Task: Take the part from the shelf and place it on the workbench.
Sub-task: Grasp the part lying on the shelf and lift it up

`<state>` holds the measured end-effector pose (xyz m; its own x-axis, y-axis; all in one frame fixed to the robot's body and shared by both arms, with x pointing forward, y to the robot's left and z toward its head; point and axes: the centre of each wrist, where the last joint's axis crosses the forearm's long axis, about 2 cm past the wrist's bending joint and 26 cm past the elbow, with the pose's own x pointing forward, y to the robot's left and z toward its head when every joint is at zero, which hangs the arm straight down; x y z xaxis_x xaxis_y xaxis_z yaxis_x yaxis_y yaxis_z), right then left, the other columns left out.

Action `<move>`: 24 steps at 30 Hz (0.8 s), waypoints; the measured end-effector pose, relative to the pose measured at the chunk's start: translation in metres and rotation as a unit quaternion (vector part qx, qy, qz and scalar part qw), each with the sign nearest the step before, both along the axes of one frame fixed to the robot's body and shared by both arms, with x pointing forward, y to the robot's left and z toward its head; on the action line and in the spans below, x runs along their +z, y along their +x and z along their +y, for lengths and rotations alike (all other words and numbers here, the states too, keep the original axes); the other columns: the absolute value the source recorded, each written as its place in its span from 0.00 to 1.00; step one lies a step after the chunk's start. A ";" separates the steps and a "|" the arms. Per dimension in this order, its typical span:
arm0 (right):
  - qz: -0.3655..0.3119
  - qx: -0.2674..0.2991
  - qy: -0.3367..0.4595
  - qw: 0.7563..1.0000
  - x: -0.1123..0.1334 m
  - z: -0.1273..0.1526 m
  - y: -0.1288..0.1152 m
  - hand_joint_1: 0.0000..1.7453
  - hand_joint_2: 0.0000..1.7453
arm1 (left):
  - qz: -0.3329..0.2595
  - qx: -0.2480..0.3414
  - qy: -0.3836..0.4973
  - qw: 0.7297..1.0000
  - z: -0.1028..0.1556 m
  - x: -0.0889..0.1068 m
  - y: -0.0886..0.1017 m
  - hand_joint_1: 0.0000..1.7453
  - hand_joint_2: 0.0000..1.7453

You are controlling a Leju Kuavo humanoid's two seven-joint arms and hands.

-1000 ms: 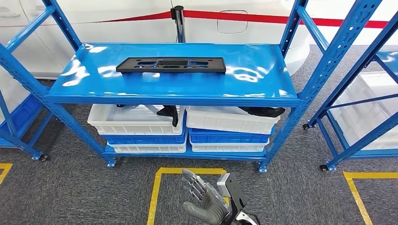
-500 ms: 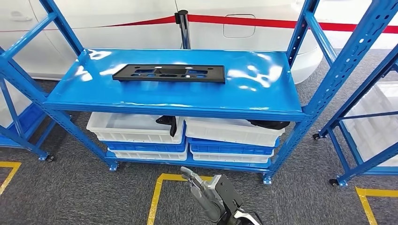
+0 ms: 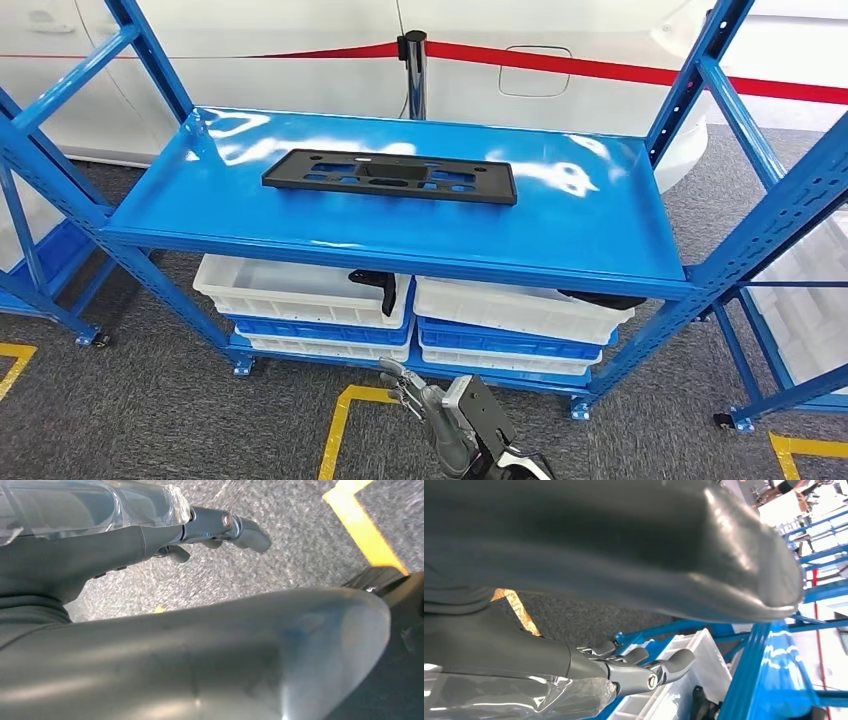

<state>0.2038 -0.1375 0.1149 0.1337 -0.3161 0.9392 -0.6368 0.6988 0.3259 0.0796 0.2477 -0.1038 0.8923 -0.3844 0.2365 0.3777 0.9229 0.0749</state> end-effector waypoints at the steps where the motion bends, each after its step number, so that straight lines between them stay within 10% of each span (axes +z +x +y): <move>1: 0.001 0.000 0.000 1.000 -0.001 0.000 -0.001 0.00 0.00 | 0.000 0.000 -0.001 1.000 0.000 0.000 0.000 0.00 0.00; 19: -0.016 -0.053 -0.058 0.997 0.005 -0.003 -0.001 0.00 0.00 | 0.002 -0.006 0.000 1.000 -0.003 0.000 -0.002 0.00 0.00; 23: -0.040 -0.091 -0.094 0.991 0.013 -0.004 0.003 0.00 1.00 | 0.004 -0.003 0.004 1.000 -0.001 -0.001 -0.004 0.00 0.00; 24: -0.049 -0.102 -0.101 0.988 0.015 -0.004 0.004 0.00 1.00 | 0.005 -0.003 0.005 1.000 -0.001 -0.001 -0.005 0.00 0.00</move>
<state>0.2076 -0.1420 0.1299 -0.0083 -0.1321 0.9912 -0.4967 0.8609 0.1105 0.0750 0.2471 -0.1046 0.8922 -0.3919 0.2243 0.3839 0.9199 0.0799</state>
